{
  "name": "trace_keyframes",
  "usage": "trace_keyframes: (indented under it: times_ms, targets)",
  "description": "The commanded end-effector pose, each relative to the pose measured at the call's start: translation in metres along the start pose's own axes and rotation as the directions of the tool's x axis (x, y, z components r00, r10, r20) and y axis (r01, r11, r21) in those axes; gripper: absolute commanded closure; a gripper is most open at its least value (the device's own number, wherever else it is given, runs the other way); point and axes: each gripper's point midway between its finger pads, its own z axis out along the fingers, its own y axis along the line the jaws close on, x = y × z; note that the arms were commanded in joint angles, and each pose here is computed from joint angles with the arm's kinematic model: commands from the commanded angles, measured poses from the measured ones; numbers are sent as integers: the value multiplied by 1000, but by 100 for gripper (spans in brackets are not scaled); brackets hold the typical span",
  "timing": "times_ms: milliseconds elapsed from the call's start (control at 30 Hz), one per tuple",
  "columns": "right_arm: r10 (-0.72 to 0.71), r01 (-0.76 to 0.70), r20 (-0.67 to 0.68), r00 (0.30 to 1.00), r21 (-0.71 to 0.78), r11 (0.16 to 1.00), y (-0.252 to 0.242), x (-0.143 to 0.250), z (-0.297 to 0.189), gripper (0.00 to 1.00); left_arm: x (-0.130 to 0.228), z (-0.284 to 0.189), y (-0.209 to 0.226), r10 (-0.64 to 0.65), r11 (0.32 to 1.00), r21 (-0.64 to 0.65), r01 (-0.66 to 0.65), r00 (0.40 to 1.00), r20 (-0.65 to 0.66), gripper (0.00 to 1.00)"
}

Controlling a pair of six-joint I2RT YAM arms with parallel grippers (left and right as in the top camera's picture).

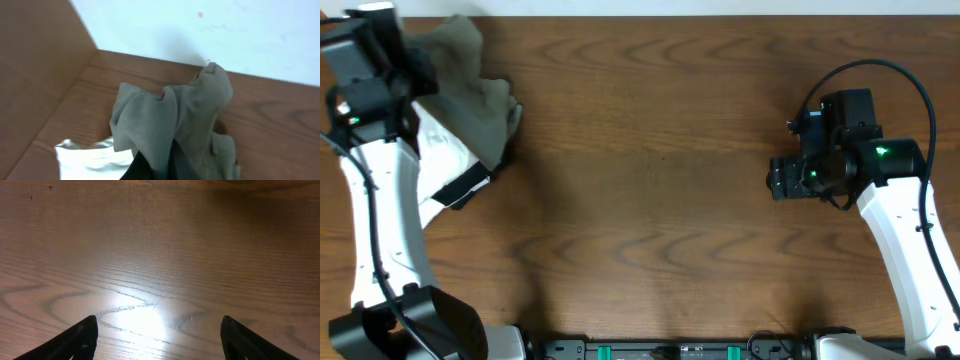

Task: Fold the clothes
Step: 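Carry the trousers left and place them on the white clothes stack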

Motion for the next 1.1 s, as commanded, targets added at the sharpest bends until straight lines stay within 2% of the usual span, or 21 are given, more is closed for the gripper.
trace_keyframes:
  times_ms: [0, 200, 433, 633, 867, 967, 1067]
  targets:
    - [22, -22, 1, 1000, 8, 1000, -3, 0, 0, 23, -43, -30, 22, -59, 997, -44, 65, 991, 123, 94]
    - [22, -22, 1, 1000, 9, 1000, -3, 0, 0, 23, -65, -46, 44, -164, 982, -61, 180, 966, 201, 94]
    - [22, -22, 0, 1000, 9, 1000, -4, 0, 0, 23, -78, -50, 45, -186, 980, -27, 199, 949, 255, 94]
    - [22, -22, 0, 1000, 9, 1000, -4, 0, 0, 23, -80, -53, 69, -329, 936, -27, 350, 901, 284, 94]
    - [22, -22, 0, 1000, 9, 1000, -3, 0, 0, 22, -55, -53, 98, -426, 887, -84, 453, 875, 230, 94]
    - [22, -22, 1, 1000, 9, 1000, -3, 0, 0, 22, -24, -51, 105, -500, 847, -130, 516, 855, 135, 94]
    - [22, -22, 1, 1000, 9, 1000, -3, 0, 0, 22, 9, -52, 106, -531, 830, -188, 525, 847, 18, 94]
